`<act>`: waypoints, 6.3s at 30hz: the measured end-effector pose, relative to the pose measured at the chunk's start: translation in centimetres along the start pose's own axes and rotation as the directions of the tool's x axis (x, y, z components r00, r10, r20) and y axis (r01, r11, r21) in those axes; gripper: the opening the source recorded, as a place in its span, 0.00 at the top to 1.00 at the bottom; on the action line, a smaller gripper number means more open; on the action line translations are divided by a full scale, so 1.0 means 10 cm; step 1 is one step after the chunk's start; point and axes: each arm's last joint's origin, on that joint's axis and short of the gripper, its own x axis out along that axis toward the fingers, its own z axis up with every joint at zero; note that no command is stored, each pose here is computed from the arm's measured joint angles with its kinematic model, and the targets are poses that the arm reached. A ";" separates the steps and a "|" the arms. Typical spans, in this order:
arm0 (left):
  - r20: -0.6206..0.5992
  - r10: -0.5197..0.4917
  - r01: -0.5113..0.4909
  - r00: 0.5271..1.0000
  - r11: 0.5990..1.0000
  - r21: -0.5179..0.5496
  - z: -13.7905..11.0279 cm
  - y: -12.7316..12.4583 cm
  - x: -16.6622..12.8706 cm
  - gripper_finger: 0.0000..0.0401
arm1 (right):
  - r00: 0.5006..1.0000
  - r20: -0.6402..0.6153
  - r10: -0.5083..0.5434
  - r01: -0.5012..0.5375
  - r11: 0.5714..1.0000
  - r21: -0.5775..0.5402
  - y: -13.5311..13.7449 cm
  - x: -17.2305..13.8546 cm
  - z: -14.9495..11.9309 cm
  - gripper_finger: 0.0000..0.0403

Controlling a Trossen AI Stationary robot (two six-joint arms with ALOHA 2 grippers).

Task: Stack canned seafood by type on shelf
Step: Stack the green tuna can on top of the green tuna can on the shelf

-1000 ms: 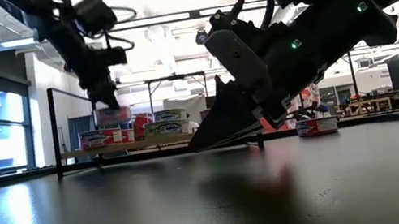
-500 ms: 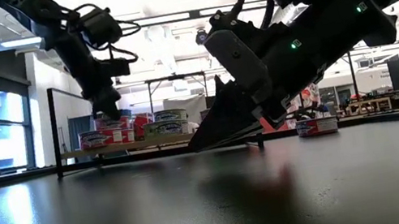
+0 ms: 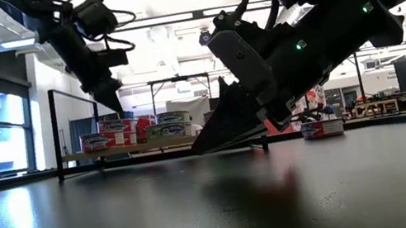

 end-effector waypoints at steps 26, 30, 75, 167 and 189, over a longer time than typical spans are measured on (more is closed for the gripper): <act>0.601 -0.688 0.669 0.406 0.672 0.317 -0.42 -1.69 -1.37 0.92 | 0.960 0.280 -0.027 0.121 0.938 -0.326 0.43 -0.72 0.52 1.00; 0.695 -0.629 0.630 0.350 0.706 0.322 -0.58 -1.96 -1.42 0.94 | 0.944 0.323 -0.062 0.172 0.931 -0.323 0.42 -0.72 0.56 1.00; 0.525 -0.561 0.532 0.640 0.816 0.225 -0.76 -1.91 -1.71 0.95 | 0.526 -0.593 -0.610 0.732 0.679 -0.048 -0.58 -1.83 0.25 0.69; 0.205 -0.479 0.252 0.853 0.724 0.642 -0.59 -2.48 -0.63 0.73 | 0.958 -0.135 -0.255 0.252 0.967 -0.036 -0.06 -0.03 -0.02 0.83; 0.272 -0.479 0.236 0.834 0.757 0.610 -0.73 -2.63 -0.87 1.00 | 0.980 -0.082 -0.183 0.176 0.980 -0.090 0.05 -0.04 0.01 0.83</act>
